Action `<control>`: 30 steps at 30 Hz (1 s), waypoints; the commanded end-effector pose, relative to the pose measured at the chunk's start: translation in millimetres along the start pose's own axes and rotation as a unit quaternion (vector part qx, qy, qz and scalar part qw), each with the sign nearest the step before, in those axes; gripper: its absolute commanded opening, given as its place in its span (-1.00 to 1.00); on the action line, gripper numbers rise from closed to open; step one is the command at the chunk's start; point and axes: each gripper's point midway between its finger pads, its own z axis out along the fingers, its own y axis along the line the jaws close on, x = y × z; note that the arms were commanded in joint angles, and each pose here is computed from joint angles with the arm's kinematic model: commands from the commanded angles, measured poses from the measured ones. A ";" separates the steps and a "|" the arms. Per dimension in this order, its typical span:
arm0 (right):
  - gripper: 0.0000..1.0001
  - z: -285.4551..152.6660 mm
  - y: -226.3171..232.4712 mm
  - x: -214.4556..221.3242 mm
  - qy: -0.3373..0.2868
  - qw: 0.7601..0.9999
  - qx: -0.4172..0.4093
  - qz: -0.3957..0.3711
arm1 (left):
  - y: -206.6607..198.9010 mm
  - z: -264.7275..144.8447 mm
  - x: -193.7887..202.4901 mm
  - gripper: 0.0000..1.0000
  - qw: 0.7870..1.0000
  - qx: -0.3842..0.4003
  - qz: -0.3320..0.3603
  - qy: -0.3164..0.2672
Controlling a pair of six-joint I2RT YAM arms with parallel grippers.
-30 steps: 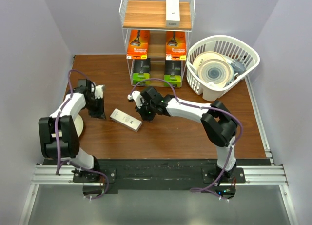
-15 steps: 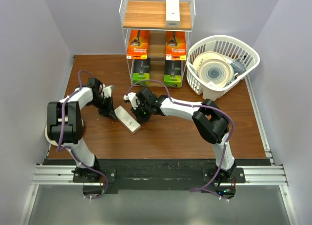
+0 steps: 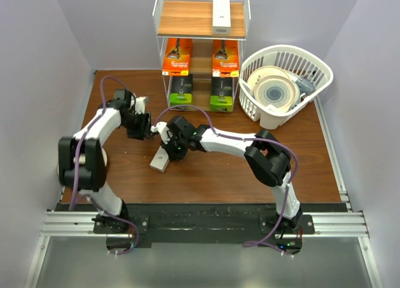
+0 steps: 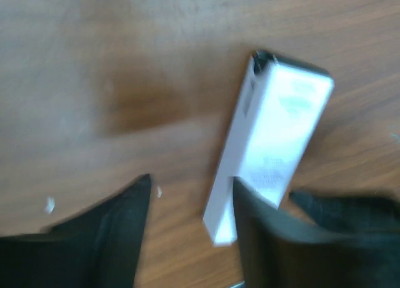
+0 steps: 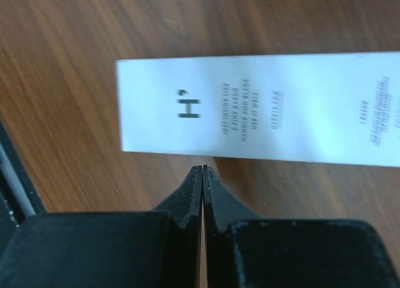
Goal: Place and organize the shaving razors onto the shelf
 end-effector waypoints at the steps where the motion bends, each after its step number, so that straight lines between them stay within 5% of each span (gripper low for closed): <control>1: -0.79 -42.4 -19.9 -20.7 -0.037 0.998 0.043 0.001 | -25.6 -50.6 8.7 0.32 0.995 -0.012 0.039 -0.087; 4: -0.29 -74.9 -36.2 -18.5 -0.051 0.996 0.069 0.012 | -51.4 -44.6 29.9 0.44 0.992 0.015 0.089 -0.083; 7: -0.06 -101.6 -55.5 -5.9 -0.052 0.994 0.091 0.035 | -50.2 -28.8 52.1 0.46 0.993 0.013 0.102 -0.057; 17: 0.11 -150.1 -85.6 16.5 -0.072 0.985 0.149 0.042 | -53.2 5.0 77.2 0.52 0.985 -0.033 0.168 0.013; 30: 0.17 -164.8 -94.3 29.8 -0.082 0.982 0.159 0.059 | -32.5 31.9 89.4 0.48 0.984 -0.083 0.153 0.048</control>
